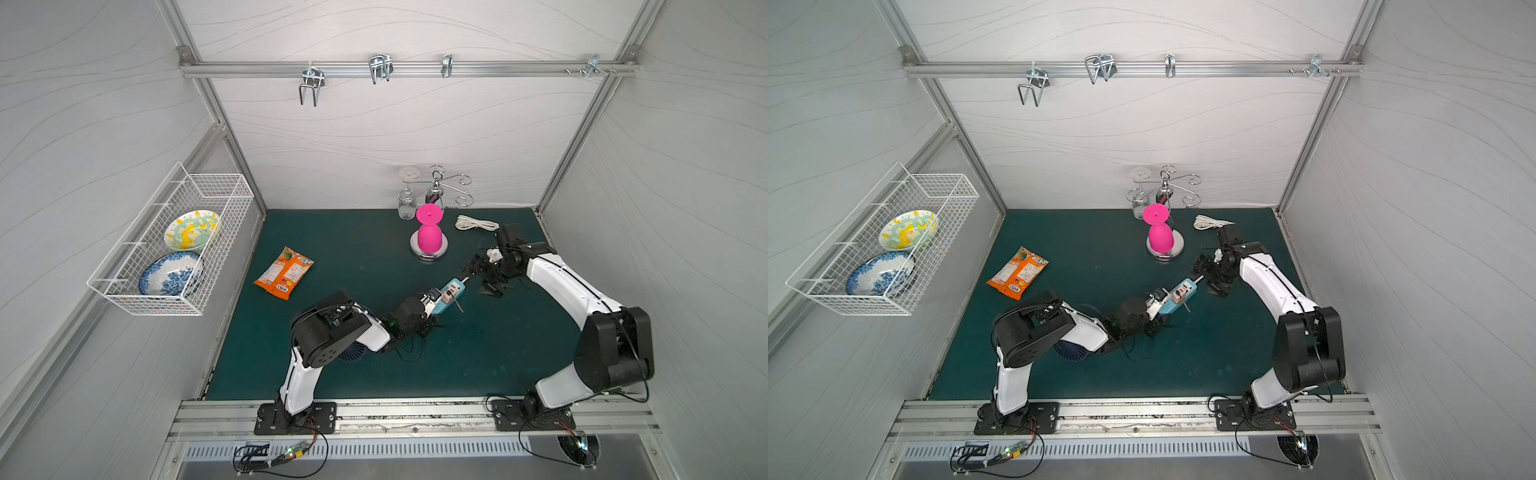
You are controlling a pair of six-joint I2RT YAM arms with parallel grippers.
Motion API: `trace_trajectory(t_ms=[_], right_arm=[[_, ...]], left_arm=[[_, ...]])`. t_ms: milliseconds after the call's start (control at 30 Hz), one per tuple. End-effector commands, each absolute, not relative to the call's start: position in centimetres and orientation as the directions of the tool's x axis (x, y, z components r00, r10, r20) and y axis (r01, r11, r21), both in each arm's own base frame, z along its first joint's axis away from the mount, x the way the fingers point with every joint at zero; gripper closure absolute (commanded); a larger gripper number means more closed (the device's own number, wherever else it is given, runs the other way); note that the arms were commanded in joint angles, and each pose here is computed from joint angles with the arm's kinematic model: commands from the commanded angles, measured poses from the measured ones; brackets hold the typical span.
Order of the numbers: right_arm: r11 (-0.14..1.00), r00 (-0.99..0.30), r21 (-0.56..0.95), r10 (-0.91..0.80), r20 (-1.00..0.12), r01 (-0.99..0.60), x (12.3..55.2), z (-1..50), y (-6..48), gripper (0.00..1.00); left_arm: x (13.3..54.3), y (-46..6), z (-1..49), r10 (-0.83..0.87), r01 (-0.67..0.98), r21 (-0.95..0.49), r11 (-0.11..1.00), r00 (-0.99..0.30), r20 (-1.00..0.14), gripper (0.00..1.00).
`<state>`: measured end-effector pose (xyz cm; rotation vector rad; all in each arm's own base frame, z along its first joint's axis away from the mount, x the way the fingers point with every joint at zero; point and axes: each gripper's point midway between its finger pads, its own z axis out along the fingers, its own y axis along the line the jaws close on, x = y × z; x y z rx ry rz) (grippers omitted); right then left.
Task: Unplug the desk fan from the power strip
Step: Adjust the socket at the center of the board.
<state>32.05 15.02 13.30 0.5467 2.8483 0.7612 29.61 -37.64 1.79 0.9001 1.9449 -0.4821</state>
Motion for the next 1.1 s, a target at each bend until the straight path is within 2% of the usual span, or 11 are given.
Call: trace_trajectory(t_ms=[0, 133, 567, 733, 967, 1067], right_arm=[[0.81, -0.919, 0.466, 0.393, 0.022, 0.357, 31.5, 13.0, 15.0, 0.17], [0.828, -0.925, 0.423, 0.372, 0.078, 0.368, 31.3, 12.6, 15.3, 0.24], [0.81, -0.92, 0.438, 0.354, 0.169, 0.391, 30.7, 12.0, 17.4, 0.22], [0.831, -0.923, 0.403, 0.329, 0.201, 0.384, 30.4, 11.5, 18.2, 0.27], [0.85, -0.913, 0.343, 0.335, 0.234, 0.4, 30.1, 11.0, 18.0, 0.28], [0.853, -0.906, 0.319, 0.348, 0.241, 0.413, 30.0, 10.7, 17.8, 0.31]], left_arm=[[29.4, -38.1, 1.5, 0.414, 0.766, 0.037, 0.642, -0.305, -0.858, 0.56], [29.5, -38.2, 1.6, 0.413, 0.764, 0.035, 0.644, -0.31, -0.856, 0.56], [29.5, -38.2, 1.4, 0.417, 0.76, 0.031, 0.649, -0.321, -0.851, 0.56], [29.4, -38.6, 1.4, 0.417, 0.769, 0.016, 0.639, -0.33, -0.847, 0.56], [29.5, -38.9, 1.6, 0.414, 0.769, 0.004, 0.639, -0.339, -0.845, 0.57], [29.5, -38.8, 1.6, 0.412, 0.766, 0.002, 0.642, -0.343, -0.844, 0.57]])
